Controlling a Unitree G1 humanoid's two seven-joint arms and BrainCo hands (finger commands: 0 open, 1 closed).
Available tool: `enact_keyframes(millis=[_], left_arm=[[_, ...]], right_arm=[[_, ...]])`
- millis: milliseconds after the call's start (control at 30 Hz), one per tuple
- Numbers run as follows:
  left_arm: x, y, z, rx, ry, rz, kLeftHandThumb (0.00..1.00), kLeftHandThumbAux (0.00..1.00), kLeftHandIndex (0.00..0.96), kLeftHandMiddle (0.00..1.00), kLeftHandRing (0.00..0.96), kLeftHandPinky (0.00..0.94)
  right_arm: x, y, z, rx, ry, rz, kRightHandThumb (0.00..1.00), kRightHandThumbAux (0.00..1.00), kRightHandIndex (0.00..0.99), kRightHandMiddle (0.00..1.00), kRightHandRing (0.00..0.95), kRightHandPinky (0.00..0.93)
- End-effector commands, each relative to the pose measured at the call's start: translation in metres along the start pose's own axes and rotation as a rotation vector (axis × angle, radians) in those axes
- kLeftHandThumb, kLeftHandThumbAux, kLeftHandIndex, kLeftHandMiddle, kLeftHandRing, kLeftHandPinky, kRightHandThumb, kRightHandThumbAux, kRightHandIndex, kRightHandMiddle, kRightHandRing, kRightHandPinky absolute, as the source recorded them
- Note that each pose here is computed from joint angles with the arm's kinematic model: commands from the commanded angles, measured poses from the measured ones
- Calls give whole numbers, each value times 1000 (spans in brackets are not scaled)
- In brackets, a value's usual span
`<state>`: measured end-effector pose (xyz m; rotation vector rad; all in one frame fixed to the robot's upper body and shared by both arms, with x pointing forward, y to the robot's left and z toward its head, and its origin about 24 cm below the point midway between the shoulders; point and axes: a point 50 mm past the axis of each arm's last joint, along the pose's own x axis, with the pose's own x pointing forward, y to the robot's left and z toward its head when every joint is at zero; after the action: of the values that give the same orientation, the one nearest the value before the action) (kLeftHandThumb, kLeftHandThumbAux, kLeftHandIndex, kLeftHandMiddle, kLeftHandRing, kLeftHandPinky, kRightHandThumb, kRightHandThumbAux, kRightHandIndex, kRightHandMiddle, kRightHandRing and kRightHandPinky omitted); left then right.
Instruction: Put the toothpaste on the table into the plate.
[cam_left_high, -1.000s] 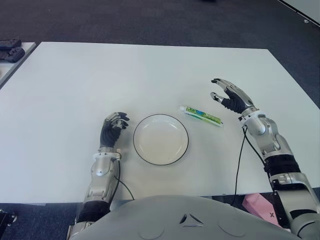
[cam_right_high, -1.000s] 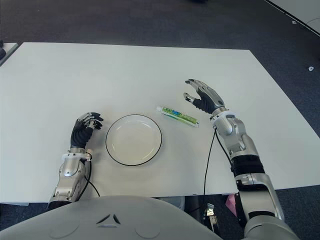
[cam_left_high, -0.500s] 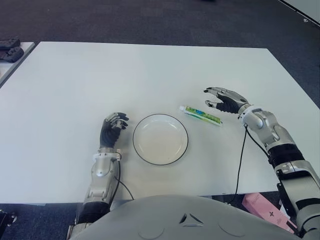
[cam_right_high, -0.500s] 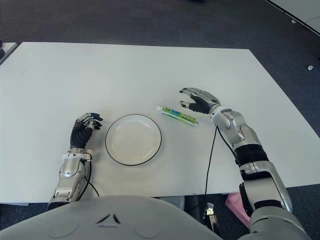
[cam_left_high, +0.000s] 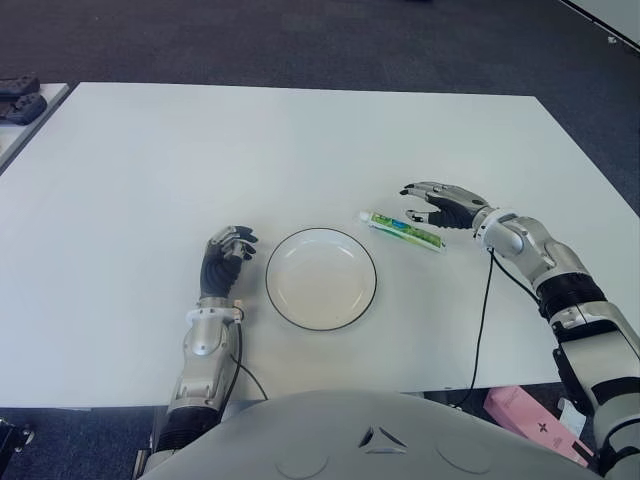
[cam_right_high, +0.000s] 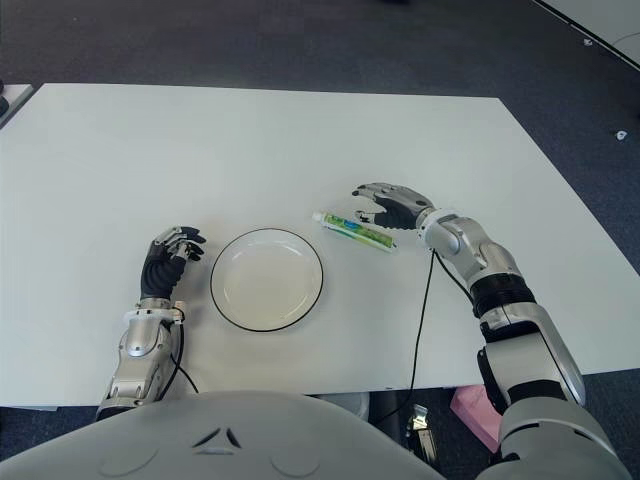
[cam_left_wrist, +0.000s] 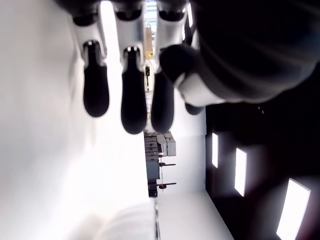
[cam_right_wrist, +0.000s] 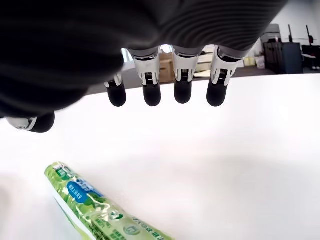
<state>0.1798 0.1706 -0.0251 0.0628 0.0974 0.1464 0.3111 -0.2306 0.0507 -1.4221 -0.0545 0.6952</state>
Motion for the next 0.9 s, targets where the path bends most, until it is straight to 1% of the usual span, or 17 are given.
enact_keyframes(millis=[33,200,367,533,900], left_arm=[[-8,0,-12,5,80,0,833,679,409,484,563,544],[-8,0,-12,5,86,5,835,677,418,478,556,538],[-8,0,-12,1,90,6,835,677,420,477,553,537],[-9,0,-12,-3,94,4,834,678,415,479,554,540],[-8,0,-12,3,98,14,834,678,416,478,552,536]], right_arm=[[0,2,-1,-37,-17,40,559,118,0,0,0,0],[-2,6,-1,-69,-36,83,561,120,0,0,0,0],[-5,10,1,-86,-54,102,564,122,0,0,0,0],[-10,14,9,-116,-77,140,562,120,0,0,0,0],[-15,20,14,-144,-75,187,553,109,0,0,0,0]])
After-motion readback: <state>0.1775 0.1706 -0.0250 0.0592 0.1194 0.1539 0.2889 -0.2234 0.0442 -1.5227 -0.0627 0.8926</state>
